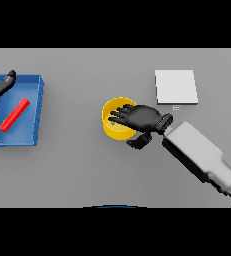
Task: Pick up the red beaker and tilt it to pour out 1 green nut into yellow bowl. Pick up the yellow bowl and place it on the metallic measuring scale.
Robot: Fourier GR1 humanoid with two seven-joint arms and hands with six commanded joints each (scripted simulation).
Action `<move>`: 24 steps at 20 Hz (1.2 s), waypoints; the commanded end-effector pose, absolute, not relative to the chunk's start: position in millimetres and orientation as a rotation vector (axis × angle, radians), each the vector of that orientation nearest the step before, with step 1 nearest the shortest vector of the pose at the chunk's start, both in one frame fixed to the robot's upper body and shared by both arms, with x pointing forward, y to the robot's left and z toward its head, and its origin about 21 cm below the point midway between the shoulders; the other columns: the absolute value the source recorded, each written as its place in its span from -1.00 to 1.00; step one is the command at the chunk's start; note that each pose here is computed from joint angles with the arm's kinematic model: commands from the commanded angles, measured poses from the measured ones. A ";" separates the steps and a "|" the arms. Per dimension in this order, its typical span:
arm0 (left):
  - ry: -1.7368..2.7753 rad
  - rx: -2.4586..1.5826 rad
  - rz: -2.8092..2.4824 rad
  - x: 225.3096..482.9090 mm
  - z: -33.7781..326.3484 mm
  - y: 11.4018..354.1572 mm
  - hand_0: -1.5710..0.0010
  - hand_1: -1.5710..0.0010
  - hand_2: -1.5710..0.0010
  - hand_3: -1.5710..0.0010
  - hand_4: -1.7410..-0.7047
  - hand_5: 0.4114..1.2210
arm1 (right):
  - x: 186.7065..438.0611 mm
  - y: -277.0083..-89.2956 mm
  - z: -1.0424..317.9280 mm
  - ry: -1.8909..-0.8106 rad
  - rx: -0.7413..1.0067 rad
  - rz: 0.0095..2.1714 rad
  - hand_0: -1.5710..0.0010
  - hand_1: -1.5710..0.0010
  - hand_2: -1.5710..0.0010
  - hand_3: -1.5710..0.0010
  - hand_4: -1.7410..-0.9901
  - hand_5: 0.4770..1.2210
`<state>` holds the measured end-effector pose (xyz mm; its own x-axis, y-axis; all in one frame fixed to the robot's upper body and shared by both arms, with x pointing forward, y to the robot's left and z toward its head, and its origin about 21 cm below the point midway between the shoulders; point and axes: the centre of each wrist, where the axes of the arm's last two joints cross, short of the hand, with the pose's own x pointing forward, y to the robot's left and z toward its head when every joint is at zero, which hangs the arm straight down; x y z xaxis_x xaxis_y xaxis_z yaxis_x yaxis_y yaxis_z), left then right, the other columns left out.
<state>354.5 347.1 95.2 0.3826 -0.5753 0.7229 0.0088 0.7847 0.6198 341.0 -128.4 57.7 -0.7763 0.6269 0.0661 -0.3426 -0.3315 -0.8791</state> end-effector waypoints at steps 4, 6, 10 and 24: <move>-1.125 0.587 -0.386 351.0 93.9 352.9 1.00 1.00 1.00 1.00 0.97 -0.33 | 346.9 -122.4 57.4 -1.222 -0.382 2.202 1.00 1.00 1.00 1.00 0.25 -0.33; -1.124 0.581 -0.400 352.2 95.0 352.2 1.00 1.00 1.00 1.00 0.98 -0.32 | 349.6 -118.3 57.3 -1.200 -0.370 2.219 1.00 1.00 1.00 1.00 0.22 -0.29; -1.134 0.586 -0.387 350.2 95.4 356.3 1.00 1.00 1.00 1.00 0.98 -0.32 | 350.6 -109.0 53.3 -1.161 -0.347 2.176 1.00 1.00 1.00 0.98 0.12 -0.17; -1.138 0.584 -0.402 349.6 100.9 354.8 1.00 1.00 1.00 1.00 0.97 -0.29 | 352.3 -113.6 52.2 -1.209 -0.342 2.212 -0.86 -0.85 -0.61 -0.55 -0.89 0.92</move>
<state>349.7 354.6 101.0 0.3745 -0.5771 0.7257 0.0066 0.7843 0.6203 352.4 -113.6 52.3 -0.7939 0.6058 0.0533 -0.3720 -0.4145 -0.8305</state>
